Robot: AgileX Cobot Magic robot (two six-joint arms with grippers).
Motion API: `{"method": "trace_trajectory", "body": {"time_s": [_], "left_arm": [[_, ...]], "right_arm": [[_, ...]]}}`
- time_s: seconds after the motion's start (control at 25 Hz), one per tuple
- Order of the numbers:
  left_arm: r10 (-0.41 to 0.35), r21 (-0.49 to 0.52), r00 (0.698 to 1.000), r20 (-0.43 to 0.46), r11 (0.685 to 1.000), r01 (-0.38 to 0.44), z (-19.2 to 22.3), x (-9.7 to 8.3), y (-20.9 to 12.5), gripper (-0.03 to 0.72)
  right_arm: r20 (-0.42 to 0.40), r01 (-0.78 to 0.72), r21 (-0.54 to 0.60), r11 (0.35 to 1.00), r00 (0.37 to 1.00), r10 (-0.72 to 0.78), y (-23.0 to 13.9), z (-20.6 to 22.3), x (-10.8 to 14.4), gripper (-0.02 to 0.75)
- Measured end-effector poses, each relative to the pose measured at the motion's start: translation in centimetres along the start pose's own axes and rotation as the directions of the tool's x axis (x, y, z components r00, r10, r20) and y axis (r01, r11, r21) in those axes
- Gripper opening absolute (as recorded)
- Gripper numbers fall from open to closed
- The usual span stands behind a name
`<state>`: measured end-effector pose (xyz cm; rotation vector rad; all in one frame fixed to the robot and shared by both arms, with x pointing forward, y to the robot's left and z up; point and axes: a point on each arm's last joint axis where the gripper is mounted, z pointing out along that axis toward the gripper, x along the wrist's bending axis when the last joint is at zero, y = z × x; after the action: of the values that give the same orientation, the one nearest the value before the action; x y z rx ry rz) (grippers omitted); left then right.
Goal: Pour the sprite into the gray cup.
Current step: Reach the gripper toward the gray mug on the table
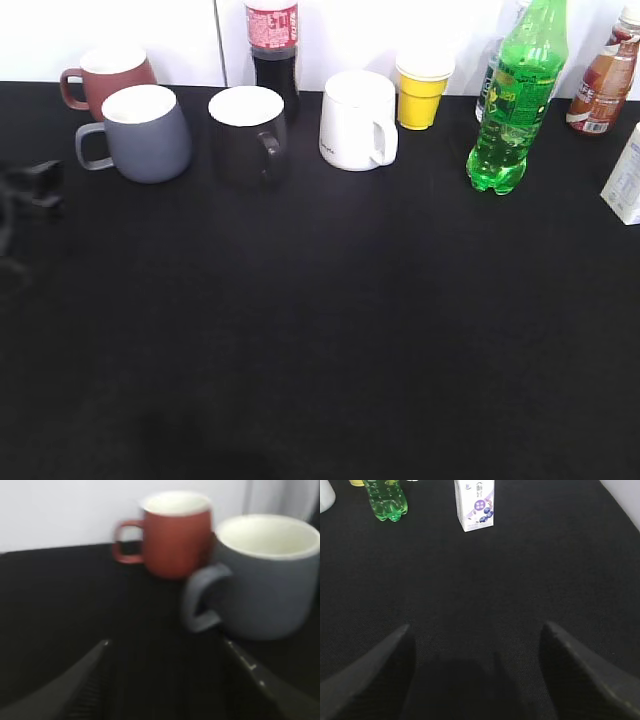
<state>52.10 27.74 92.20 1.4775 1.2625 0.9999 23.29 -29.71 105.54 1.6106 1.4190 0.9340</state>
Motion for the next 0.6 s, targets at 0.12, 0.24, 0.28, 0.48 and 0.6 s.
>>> {"method": "trace_trajectory", "body": {"time_s": [0.12,0.24,0.28,0.48,0.6], "left_arm": [[-0.013,-0.001,1.000,0.007,1.000,0.013,2.8,0.1,-0.5,0.426],[-0.013,-0.018,0.999,0.042,1.000,0.013,5.3,0.0,-0.5,0.418],[-0.011,-0.020,0.999,0.044,1.000,0.012,6.0,0.0,-0.5,0.412],[0.000,-0.034,0.999,0.046,0.999,0.001,10.1,0.3,-0.5,0.251],[0.003,-0.036,0.999,0.042,0.999,-0.002,12.1,0.5,-0.5,0.198]], "right_arm": [[0.000,0.000,0.000,1.000,1.000,0.000,0.0,0.0,0.0,0.586],[0.000,0.000,0.000,1.000,1.000,0.000,0.0,0.0,0.0,0.586],[0.000,0.000,0.000,1.000,1.000,0.000,0.0,0.0,0.0,0.585],[0.000,0.000,0.000,1.000,1.000,0.000,0.0,0.0,0.0,0.585],[0.000,0.000,0.000,1.000,1.000,0.000,0.0,0.0,0.0,0.585]]}}
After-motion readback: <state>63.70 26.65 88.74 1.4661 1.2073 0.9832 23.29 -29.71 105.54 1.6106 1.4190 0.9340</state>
